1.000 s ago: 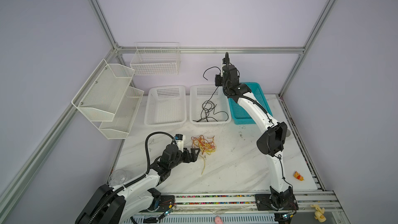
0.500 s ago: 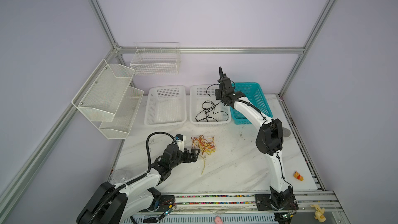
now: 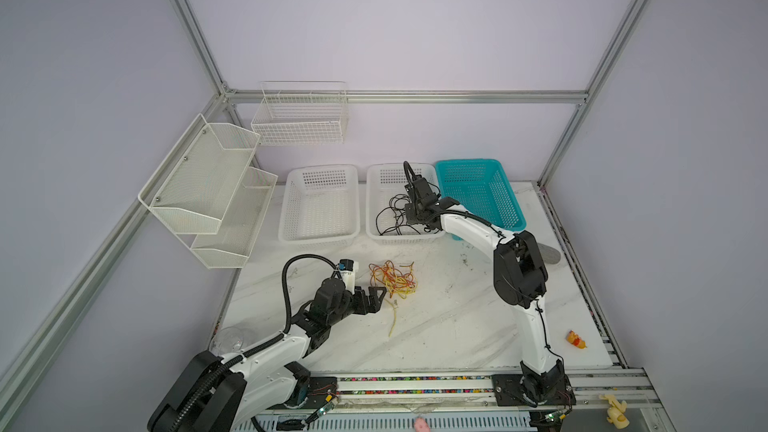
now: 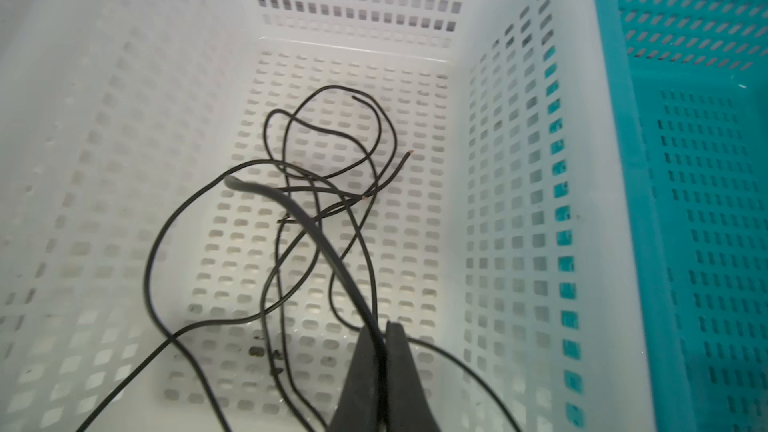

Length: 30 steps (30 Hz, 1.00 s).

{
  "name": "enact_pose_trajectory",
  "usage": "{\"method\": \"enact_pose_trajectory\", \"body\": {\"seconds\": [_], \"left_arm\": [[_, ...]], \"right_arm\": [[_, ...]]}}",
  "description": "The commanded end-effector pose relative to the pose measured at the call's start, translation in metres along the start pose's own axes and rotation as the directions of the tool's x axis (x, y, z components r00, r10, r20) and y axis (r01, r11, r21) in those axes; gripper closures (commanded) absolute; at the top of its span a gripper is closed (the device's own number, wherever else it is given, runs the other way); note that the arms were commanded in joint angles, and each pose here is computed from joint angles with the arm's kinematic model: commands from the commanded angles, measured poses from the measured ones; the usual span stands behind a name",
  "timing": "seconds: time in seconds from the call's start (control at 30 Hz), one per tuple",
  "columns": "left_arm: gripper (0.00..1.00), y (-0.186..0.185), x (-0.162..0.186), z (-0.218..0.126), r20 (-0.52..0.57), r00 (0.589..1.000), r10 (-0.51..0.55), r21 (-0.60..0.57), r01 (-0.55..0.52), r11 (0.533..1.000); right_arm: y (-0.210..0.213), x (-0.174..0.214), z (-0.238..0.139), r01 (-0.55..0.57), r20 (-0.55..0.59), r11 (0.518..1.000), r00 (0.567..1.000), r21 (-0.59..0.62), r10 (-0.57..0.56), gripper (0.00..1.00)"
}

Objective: Untangle the cables
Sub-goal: 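Lower the black wire into the white basket and open the right gripper, then move the right gripper back to the red-yellow tangle beside the left gripper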

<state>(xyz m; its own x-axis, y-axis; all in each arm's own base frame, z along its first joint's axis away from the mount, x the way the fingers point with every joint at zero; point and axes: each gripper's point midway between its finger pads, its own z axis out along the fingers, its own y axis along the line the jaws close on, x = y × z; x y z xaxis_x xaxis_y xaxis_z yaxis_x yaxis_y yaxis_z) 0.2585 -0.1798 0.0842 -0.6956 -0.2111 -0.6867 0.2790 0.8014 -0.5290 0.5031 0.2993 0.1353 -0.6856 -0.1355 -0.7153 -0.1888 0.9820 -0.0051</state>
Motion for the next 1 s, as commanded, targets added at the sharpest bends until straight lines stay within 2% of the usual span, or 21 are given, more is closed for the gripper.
{"method": "enact_pose_trajectory", "body": {"seconds": [0.0, 0.07, 0.53, 0.67, 0.8, 0.97], "left_arm": [[0.00, -0.006, -0.006, -0.001, 0.031, 0.999, 0.006, 0.033, -0.007, 0.999], [0.00, -0.005, -0.006, -0.001, 0.031, 0.999, 0.006, 0.032, -0.007, 0.999], [0.01, -0.005, -0.006, 0.000, 0.027, 1.000, 0.006, 0.032, -0.006, 0.999], [0.00, -0.006, -0.006, 0.000, 0.029, 1.000, 0.007, 0.034, -0.008, 0.999], [0.00, -0.006, -0.006, -0.002, 0.030, 1.000, 0.005, 0.035, -0.006, 0.999], [0.00, -0.007, -0.003, -0.007, 0.026, 0.999, -0.021, 0.048, 0.020, 0.999]], "right_arm": [[0.008, -0.002, -0.024, -0.002, 0.003, 1.000, 1.000, -0.025, 0.002, 1.00], [0.011, -0.002, -0.029, 0.003, 0.004, 0.999, 1.000, -0.034, -0.003, 1.00], [0.020, -0.021, -0.084, 0.019, 0.051, 0.995, 0.999, -0.100, -0.014, 0.65], [0.022, -0.022, -0.099, 0.024, 0.061, 0.992, 0.998, -0.120, -0.017, 0.60], [0.035, -0.013, -0.122, 0.043, 0.067, 0.979, 0.997, -0.197, -0.030, 0.54], [0.046, 0.021, -0.146, 0.044, 0.025, 0.948, 0.999, -0.315, -0.038, 0.49]]}}
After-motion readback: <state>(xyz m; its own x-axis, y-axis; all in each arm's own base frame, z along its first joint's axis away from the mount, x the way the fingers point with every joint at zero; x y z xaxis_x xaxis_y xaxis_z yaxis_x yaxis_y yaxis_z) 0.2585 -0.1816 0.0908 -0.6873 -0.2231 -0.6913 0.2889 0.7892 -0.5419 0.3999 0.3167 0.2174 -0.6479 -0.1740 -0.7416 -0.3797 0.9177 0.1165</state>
